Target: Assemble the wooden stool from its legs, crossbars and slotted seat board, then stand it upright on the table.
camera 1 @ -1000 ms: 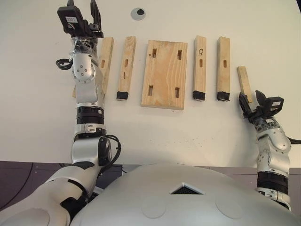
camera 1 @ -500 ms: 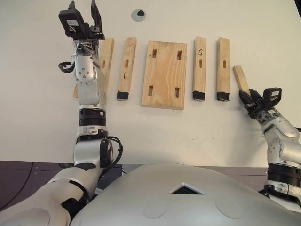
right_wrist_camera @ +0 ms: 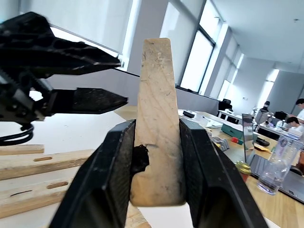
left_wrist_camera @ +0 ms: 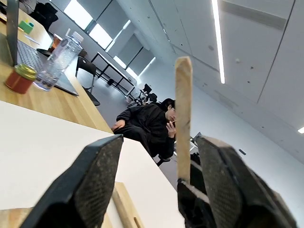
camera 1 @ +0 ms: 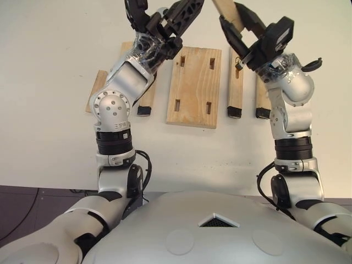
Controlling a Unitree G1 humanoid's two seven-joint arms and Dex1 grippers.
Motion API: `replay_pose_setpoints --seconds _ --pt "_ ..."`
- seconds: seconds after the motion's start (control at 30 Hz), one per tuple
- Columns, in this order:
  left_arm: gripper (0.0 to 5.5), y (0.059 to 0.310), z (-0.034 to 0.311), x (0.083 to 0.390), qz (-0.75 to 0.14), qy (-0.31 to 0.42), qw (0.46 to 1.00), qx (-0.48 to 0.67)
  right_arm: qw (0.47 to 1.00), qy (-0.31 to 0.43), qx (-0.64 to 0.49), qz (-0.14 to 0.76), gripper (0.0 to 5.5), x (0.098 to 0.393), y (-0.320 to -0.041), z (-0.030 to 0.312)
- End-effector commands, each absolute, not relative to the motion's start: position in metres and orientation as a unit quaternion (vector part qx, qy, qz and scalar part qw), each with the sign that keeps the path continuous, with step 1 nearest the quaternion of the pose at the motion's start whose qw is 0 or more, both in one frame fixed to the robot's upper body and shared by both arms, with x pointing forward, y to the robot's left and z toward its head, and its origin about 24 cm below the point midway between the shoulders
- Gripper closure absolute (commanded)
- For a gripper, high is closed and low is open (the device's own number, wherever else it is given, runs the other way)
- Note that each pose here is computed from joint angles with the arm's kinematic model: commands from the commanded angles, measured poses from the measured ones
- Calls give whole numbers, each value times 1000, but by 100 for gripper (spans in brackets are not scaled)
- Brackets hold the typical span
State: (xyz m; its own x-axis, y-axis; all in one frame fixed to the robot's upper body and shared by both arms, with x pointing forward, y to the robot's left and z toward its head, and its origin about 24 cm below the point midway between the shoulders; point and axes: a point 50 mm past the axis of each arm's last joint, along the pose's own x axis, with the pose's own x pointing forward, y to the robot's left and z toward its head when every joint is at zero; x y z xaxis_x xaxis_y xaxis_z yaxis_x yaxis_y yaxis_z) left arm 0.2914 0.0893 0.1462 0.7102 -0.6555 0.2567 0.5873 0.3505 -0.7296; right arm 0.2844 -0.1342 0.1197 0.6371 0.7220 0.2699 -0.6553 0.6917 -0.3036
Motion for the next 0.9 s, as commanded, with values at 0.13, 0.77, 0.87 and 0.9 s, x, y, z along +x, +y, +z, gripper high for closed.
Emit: replay_pose_setpoints --seconds 0.13,0.77,0.87,0.9 --pt "290 93 160 291 -374 35 809 -452 882 -190 -82 423 419 274 -118 118" --pt "511 104 158 291 -358 17 820 -446 885 -175 -74 426 419 273 -112 113" --pt "512 110 152 294 -336 14 852 -402 898 -122 -90 413 371 279 -116 97" --pt "512 112 149 294 -327 13 862 -386 903 -108 -98 403 350 281 -118 92"
